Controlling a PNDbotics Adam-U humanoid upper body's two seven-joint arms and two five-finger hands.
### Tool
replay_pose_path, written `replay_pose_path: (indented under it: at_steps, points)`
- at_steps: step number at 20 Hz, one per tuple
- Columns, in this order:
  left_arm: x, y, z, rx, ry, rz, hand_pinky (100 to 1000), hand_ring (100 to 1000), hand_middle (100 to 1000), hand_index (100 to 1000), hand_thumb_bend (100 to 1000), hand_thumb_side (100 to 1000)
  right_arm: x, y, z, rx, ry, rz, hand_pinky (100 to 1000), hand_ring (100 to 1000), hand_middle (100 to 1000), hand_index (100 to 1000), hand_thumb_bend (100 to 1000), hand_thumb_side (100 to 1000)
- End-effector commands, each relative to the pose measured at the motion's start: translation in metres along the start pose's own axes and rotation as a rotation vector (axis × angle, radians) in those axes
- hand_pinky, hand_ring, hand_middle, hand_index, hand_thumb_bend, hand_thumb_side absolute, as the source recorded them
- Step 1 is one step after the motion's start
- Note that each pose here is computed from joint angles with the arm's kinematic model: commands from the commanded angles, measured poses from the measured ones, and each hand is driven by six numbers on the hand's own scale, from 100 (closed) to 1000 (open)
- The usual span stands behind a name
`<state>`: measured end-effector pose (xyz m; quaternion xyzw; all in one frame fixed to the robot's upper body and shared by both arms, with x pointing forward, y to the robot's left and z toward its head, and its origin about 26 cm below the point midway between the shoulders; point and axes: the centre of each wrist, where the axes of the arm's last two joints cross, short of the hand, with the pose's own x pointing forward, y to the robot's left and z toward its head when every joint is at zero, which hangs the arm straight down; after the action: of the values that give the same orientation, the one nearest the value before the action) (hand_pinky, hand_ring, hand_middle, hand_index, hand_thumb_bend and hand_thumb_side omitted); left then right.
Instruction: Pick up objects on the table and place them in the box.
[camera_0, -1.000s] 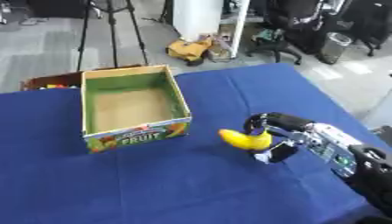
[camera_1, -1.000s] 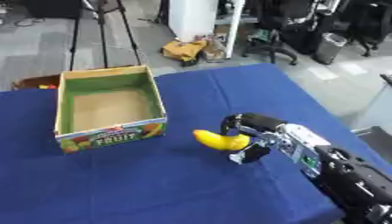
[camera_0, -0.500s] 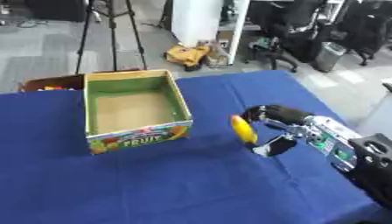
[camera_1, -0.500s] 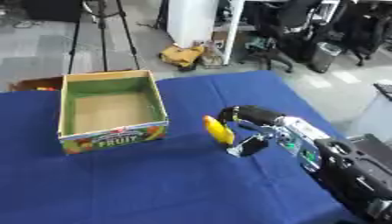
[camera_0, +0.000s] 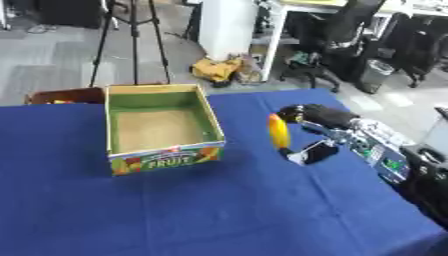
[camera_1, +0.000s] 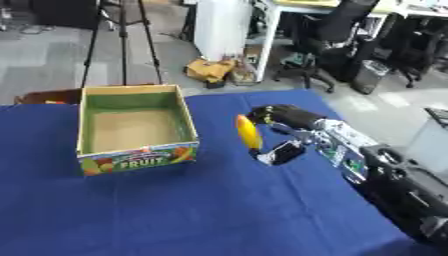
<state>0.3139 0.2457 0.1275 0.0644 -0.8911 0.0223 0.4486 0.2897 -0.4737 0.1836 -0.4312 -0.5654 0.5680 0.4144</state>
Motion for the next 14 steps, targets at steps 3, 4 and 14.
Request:
replay_pose_path:
  at_steps: [3,4,14]
  points:
    - [0.006,0.005,-0.005,-0.012,-0.035,-0.028,482,618,522,417,838,532,-0.007,-0.038,0.002,-0.072,0.004,0.065,780,846,813,679,100,366]
    - [0.006,0.005,-0.005,-0.014,-0.035,-0.030,482,618,521,418,838,532,-0.008,-0.041,0.003,-0.083,0.005,0.067,780,847,812,679,100,329]
    - [0.009,-0.003,-0.006,-0.073,-0.039,-0.014,482,618,515,416,839,532,-0.017,-0.061,0.009,-0.170,0.033,0.059,777,845,808,680,100,335]
